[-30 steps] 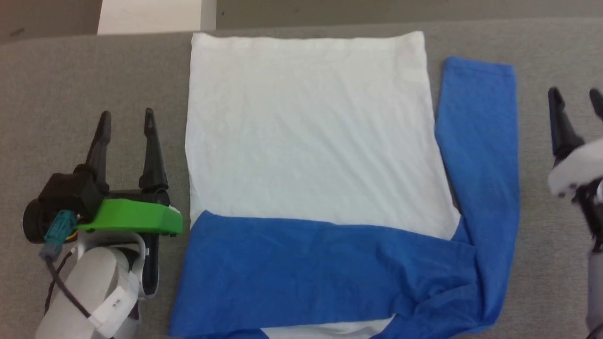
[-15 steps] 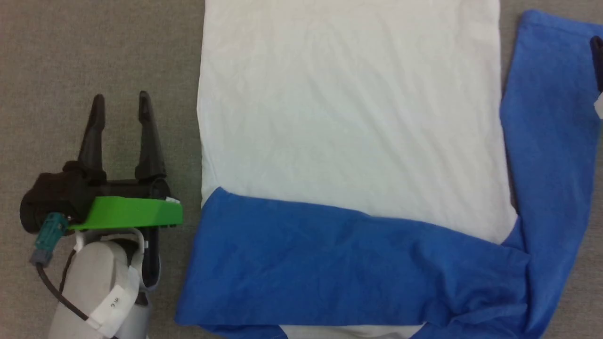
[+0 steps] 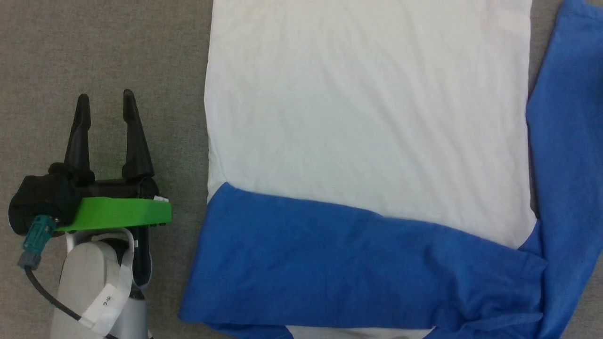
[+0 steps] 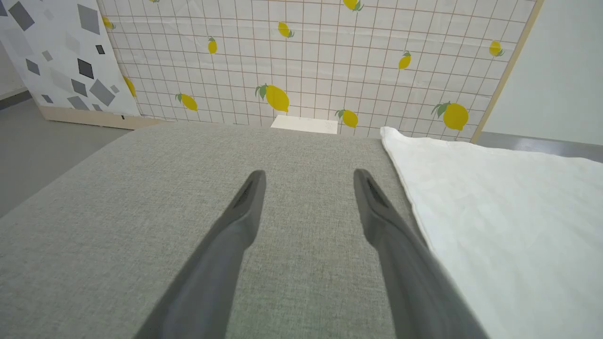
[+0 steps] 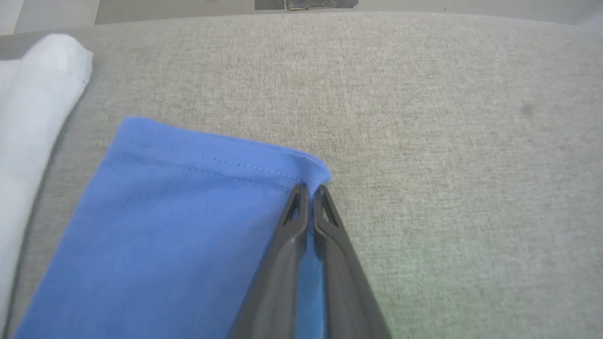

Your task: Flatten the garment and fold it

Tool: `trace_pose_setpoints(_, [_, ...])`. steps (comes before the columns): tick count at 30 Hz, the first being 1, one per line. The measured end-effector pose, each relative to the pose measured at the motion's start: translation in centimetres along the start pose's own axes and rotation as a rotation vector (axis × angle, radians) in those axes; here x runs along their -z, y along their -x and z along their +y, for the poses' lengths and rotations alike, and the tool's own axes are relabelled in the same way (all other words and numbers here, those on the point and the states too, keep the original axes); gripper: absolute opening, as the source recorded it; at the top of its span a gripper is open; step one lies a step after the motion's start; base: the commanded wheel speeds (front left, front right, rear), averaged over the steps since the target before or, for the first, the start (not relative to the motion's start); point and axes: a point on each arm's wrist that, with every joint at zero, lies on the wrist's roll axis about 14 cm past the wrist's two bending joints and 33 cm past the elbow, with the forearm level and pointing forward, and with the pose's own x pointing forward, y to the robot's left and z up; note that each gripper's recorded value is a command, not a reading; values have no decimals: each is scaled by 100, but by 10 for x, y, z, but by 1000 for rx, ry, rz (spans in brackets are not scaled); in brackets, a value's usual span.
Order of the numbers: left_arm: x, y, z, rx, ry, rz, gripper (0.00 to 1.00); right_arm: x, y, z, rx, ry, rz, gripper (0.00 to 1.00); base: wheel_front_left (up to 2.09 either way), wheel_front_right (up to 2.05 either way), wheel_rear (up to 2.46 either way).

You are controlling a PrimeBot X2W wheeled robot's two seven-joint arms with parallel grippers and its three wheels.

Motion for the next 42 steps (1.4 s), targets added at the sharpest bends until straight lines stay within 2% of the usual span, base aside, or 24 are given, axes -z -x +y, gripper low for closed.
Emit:
trace_pose_setpoints(9, [-12, 11, -5, 17, 24, -9, 100, 3, 49, -41, 59, -68, -155, 0, 0, 0, 0])
trace_pose_setpoints(17, [-24, 39, -10, 36, 17, -4, 100, -12, 143, -106, 182, -111, -334, 0, 0, 0, 0])
trace_pose_setpoints(24, [-37, 51, -23, 77, 30, -27, 100, -22, 232, -131, 247, -98, -474, 0, 0, 0, 0])
trace_pose_setpoints(27, [-43, 53, -28, 92, 36, -41, 100, -26, 266, -123, 235, -64, -527, 0, 0, 0, 0])
trace_pose_setpoints(31, [-48, 54, -36, 117, 44, -52, 100, -39, 302, -94, 172, -13, -617, 0, 0, 0, 0])
trace_pose_setpoints(36, [-50, 55, -43, 136, 50, -56, 100, -58, 334, -29, 22, 98, -724, 0, 0, 0, 0])
trace_pose_setpoints(42, [-47, 59, -40, 129, 48, -46, 100, -57, 338, 66, -228, 268, -735, 0, 0, 0, 0])
